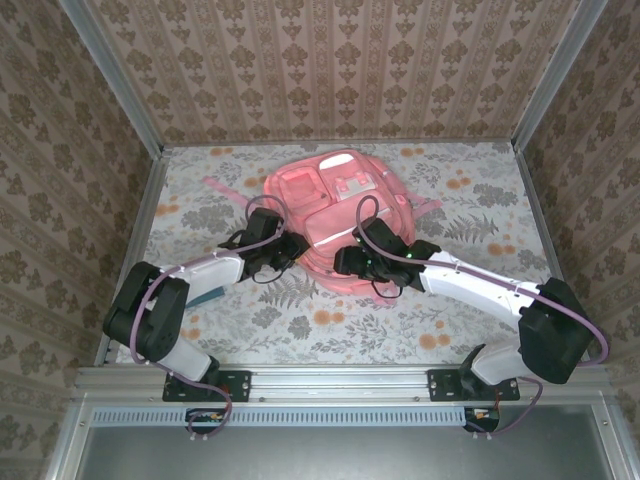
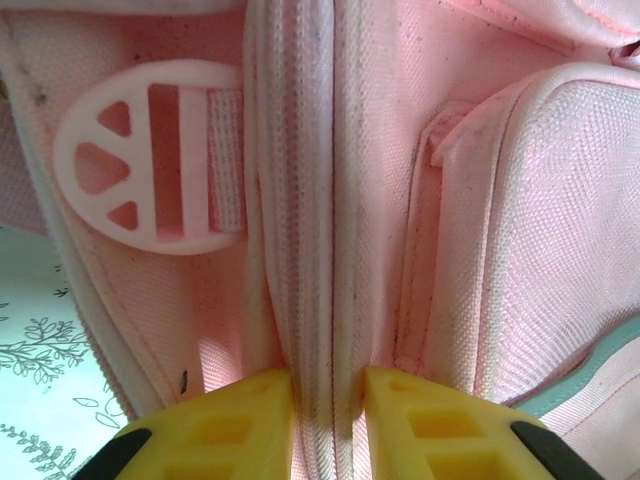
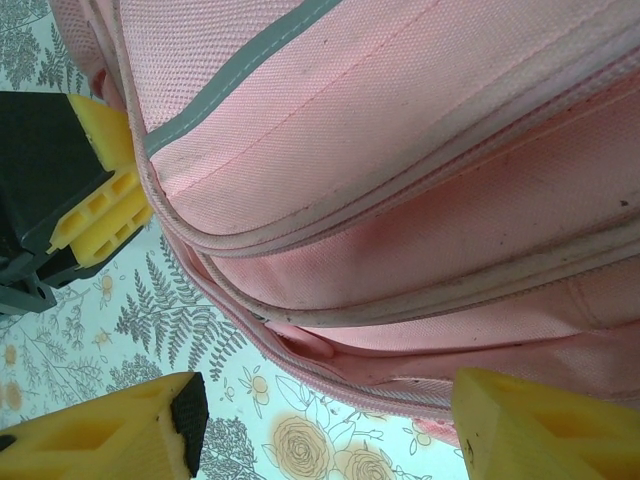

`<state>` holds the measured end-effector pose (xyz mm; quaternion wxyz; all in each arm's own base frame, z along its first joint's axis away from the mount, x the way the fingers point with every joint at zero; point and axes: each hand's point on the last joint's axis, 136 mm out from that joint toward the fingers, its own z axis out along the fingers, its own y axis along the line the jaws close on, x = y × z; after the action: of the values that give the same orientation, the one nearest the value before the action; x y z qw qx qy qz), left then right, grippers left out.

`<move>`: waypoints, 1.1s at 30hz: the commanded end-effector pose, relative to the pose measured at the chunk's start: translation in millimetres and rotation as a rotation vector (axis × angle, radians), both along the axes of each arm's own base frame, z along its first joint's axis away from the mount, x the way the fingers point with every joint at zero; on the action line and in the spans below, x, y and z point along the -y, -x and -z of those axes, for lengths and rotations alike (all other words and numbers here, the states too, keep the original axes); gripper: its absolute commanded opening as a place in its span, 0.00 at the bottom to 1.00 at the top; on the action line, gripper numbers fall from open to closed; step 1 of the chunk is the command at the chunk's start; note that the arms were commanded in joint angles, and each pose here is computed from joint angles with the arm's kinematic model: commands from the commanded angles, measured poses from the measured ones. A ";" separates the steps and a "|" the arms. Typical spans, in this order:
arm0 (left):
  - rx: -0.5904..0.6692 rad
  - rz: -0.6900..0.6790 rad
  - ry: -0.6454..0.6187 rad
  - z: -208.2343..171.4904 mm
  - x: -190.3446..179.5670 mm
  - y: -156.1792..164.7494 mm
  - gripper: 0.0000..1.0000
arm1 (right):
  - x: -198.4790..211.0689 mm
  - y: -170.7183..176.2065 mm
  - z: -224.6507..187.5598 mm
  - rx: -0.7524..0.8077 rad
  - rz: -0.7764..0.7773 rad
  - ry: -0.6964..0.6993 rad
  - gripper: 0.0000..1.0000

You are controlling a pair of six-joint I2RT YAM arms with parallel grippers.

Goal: Pack the student bag

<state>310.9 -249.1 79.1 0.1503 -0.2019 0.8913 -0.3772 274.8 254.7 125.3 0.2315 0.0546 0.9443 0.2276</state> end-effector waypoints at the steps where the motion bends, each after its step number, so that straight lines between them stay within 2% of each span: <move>1: 0.012 -0.007 0.043 -3.4 4.2 -2.3 0.25 | -3.8 -7.5 -9.0 0.045 -0.001 0.027 0.67; 3: 0.024 0.000 0.064 -7.9 7.3 -3.9 0.23 | -6.7 -7.0 -9.0 0.054 -0.018 0.049 0.67; 6: 0.059 0.011 0.089 -19.3 11.0 -6.7 0.15 | -12.7 -5.0 -8.3 0.076 -0.064 0.107 0.65; 13: 0.143 0.050 0.109 -55.3 14.7 -9.0 0.03 | -26.1 1.8 -5.8 0.140 -0.212 0.311 0.55; 20: 0.189 0.084 0.137 -82.6 18.7 -7.4 0.01 | -34.5 1.9 5.0 0.121 -0.242 0.427 0.48; 25: 0.195 0.088 0.132 -86.0 18.2 -6.8 0.01 | -31.9 -3.2 9.5 0.113 -0.183 0.435 0.41; 33: 0.189 0.095 0.136 -85.1 19.8 -6.6 0.00 | -38.2 -6.4 24.3 0.090 -0.188 0.446 0.36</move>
<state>310.3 -256.3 119.7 0.1683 -0.1757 0.8765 -0.4153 275.0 292.5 102.8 0.2539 -0.1015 0.9604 0.0530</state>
